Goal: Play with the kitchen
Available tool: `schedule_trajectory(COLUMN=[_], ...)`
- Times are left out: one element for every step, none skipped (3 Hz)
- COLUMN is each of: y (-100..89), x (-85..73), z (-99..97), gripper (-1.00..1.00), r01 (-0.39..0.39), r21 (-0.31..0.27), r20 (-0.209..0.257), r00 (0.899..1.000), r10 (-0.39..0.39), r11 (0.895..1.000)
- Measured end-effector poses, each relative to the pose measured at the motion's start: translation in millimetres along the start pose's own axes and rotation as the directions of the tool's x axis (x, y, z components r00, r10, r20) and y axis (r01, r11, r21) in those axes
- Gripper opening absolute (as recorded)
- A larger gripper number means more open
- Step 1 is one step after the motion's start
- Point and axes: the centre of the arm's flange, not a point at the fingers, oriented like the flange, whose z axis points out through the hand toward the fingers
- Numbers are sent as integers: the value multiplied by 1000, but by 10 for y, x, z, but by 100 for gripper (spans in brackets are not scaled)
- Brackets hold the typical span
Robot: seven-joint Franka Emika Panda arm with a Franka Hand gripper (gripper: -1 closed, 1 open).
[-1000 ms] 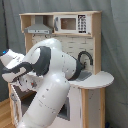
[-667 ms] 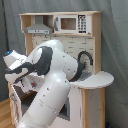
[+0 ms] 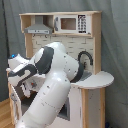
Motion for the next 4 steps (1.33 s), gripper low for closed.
schedule_trajectory(y=[-24, -77, -135, -130], x=[35, 85, 131, 112], z=[160, 313, 439, 474], gripper=[100, 100, 100, 100], r01=[25, 52, 85, 95], r21=[30, 66, 122, 140], r20=[-29, -60, -105, -123], r00=[999, 997, 992, 989], r10=[-24, -48, -72, -77], r11=[999, 996, 989, 986])
